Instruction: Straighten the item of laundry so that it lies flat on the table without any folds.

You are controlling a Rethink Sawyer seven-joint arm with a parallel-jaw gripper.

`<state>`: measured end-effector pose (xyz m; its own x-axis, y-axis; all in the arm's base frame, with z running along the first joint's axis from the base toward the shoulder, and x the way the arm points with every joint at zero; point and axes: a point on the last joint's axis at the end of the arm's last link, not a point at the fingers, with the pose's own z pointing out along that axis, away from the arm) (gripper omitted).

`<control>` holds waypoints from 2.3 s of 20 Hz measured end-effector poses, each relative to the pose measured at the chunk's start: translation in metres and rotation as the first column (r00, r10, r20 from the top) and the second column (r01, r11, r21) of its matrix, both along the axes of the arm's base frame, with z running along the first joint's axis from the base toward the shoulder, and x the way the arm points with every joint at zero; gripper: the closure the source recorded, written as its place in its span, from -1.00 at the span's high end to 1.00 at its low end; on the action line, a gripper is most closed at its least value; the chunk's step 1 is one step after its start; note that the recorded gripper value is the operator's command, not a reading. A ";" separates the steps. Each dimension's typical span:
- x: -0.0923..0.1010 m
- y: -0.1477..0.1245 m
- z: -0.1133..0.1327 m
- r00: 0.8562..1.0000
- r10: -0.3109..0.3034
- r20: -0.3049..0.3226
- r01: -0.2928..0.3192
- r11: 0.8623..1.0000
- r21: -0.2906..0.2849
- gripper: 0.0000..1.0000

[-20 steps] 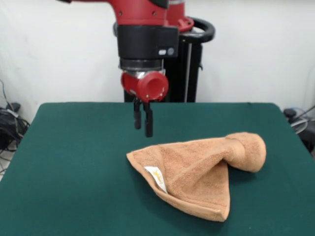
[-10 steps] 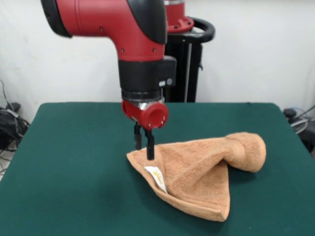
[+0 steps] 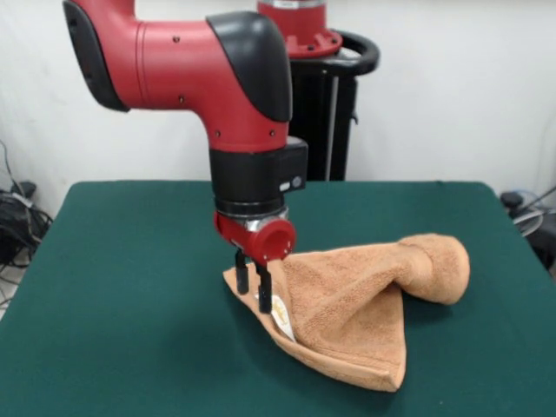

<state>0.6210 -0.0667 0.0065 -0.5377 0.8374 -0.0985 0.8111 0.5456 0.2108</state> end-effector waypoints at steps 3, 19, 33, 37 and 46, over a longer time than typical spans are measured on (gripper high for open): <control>0.003 0.002 -0.007 1.000 0.014 0.011 -0.014 1.000 -0.004 1.00; 0.001 -0.001 -0.013 1.000 0.008 0.012 -0.008 1.000 0.001 1.00; -0.003 0.005 -0.034 0.997 -0.075 -0.022 0.076 0.996 0.052 1.00; -0.008 -0.018 -0.041 0.997 -0.073 -0.033 0.075 0.996 0.039 1.00; 0.009 -0.100 -0.059 0.841 0.539 -0.045 -0.540 0.835 -0.103 1.00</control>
